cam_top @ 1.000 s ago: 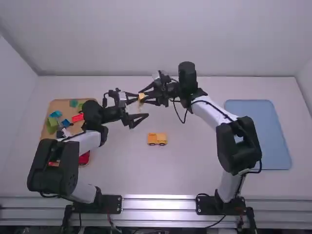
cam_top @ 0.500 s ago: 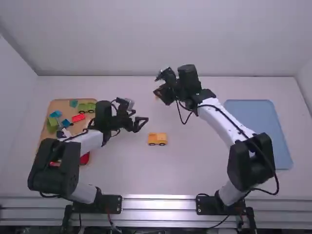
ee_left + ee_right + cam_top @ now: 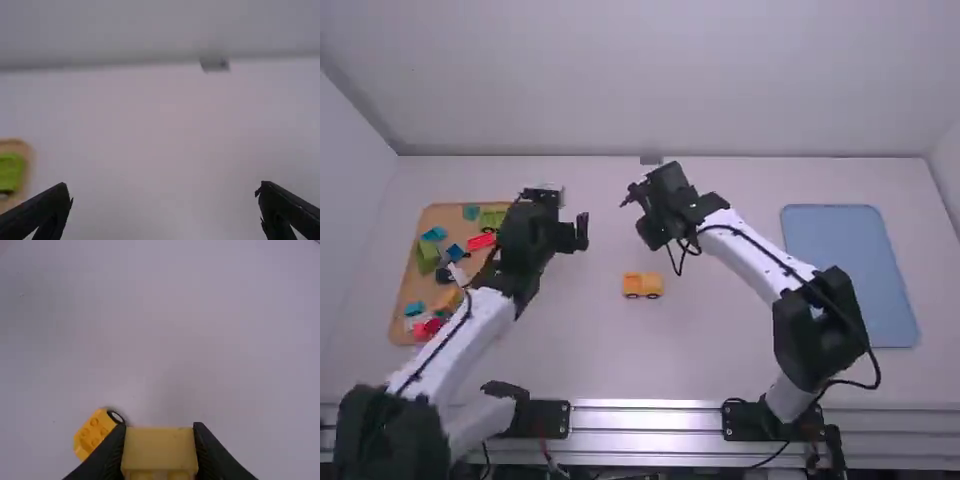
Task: Assemble lego blocks to make yellow taxi
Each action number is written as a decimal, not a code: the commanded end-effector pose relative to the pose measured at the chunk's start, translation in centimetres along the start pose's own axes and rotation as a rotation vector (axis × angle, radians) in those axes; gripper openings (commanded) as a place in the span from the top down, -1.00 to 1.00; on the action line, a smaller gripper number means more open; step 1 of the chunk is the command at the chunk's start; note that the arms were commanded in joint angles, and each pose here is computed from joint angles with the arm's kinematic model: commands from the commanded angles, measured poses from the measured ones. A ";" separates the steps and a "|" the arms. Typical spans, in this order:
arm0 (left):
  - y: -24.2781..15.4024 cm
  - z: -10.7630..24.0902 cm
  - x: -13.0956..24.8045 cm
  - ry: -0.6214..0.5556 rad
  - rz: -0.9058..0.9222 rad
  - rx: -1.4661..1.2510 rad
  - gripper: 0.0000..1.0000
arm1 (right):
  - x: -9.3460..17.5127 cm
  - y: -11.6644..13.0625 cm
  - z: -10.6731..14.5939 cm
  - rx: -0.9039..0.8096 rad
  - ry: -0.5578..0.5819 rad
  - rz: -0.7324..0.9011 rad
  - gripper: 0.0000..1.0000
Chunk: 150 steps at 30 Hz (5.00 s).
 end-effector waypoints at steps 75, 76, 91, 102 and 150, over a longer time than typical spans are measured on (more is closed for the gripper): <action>-5.1 -5.8 -2.0 0.314 0.615 -0.700 -0.98 | 12.7 -2.4 8.2 0.136 -0.782 -0.065 -0.98; -5.8 -5.0 -2.8 0.337 0.672 -0.756 -0.98 | 12.8 -2.6 8.8 0.140 -0.787 -0.080 -0.97; -8.3 7.0 -6.0 0.487 0.851 -0.932 -0.98 | 15.2 -7.4 10.8 0.095 -0.833 -0.321 -0.98; -9.7 10.7 -5.8 0.527 0.897 -0.936 -0.98 | 12.5 -8.9 10.1 0.142 -0.795 -0.511 -0.98; -11.1 15.2 -8.1 0.688 0.747 -0.831 0.36 | 10.6 -8.2 7.1 0.180 -0.700 -0.579 -0.97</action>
Point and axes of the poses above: each hand's point on the last joint's axis, 136 mm out from that joint toward the fingers, its own x axis back along the fingers, its own y axis along the line the jaws close on, z = x × y, the point moved 7 cm from there along x, back along the fingers, and after that the axes turned 13 degrees about -x, right-handed, at the moved point
